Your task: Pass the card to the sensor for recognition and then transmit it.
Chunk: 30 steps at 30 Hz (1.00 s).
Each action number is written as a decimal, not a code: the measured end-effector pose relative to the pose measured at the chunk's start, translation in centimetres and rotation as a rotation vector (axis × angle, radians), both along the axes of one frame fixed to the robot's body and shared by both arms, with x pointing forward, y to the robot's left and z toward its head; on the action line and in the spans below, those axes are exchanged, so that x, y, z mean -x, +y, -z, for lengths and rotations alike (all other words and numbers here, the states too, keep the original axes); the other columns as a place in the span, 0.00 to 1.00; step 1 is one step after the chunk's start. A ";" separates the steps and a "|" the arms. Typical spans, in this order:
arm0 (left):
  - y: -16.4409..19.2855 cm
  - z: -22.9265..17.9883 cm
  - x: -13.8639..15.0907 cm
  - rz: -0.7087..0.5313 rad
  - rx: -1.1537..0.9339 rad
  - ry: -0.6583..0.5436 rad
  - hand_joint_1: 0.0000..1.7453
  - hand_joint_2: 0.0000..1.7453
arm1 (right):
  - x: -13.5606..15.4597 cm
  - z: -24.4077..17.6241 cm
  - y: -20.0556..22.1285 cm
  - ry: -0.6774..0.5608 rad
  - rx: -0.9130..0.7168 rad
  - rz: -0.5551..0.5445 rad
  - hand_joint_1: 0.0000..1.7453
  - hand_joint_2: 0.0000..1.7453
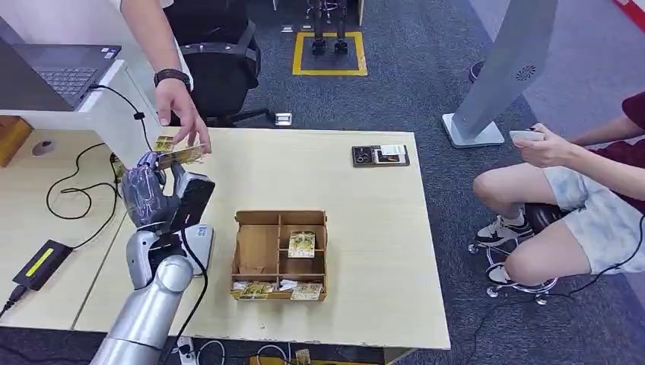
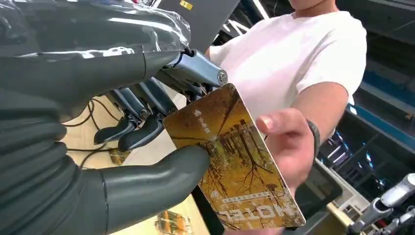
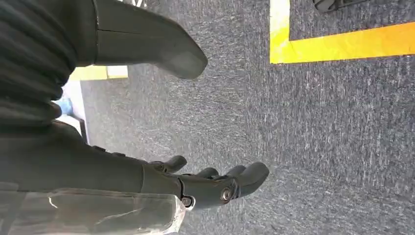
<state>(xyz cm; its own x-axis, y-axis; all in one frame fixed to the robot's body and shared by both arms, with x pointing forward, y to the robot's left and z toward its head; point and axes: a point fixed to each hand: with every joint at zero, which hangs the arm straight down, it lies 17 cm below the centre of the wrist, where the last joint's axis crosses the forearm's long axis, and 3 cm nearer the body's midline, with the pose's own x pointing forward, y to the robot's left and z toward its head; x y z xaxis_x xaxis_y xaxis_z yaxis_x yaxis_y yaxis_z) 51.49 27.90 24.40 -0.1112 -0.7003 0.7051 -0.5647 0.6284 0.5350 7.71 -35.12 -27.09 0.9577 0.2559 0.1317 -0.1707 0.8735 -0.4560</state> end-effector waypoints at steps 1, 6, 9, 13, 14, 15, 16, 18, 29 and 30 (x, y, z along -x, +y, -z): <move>0.1 -0.2 -0.2 -0.002 0.004 -0.004 0.89 1.00 | 0.0 0.0 0.1 0.001 -0.001 -0.001 0.00 1.00; 0.5 -1.2 -0.9 -0.004 0.036 -0.028 0.12 1.00 | -0.2 0.1 0.2 0.000 -0.005 -0.014 0.00 1.00; 0.5 -1.7 -1.2 -0.001 0.042 -0.041 0.01 1.00 | -0.2 0.1 0.4 0.001 -0.009 -0.018 0.00 1.00; 0.3 -2.0 -1.3 0.020 0.067 -0.059 0.01 1.00 | -0.3 0.1 0.4 -0.001 -0.005 -0.018 0.00 1.00; 0.1 -2.2 -1.3 0.024 0.071 -0.063 0.01 1.00 | -0.3 0.1 0.5 -0.001 -0.004 -0.019 0.00 1.00; 0.0 -2.3 -1.3 0.027 0.070 -0.068 0.01 1.00 | -0.3 0.1 0.5 -0.001 -0.004 -0.021 0.00 1.00; -0.1 -2.4 -1.3 0.029 0.070 -0.071 0.03 1.00 | -0.3 0.1 0.5 -0.001 -0.004 -0.022 0.00 1.00; -0.2 -2.5 -1.3 0.031 0.073 -0.073 0.06 1.00 | -0.3 0.1 0.6 -0.001 -0.004 -0.026 0.00 1.00; -0.9 -2.9 -1.3 0.044 0.072 -0.087 0.00 1.00 | -0.5 0.0 0.7 -0.005 -0.002 -0.036 0.00 1.00; -0.9 -2.9 -1.3 0.044 0.072 -0.087 0.00 1.00 | -0.5 0.0 0.7 -0.005 -0.002 -0.036 0.00 1.00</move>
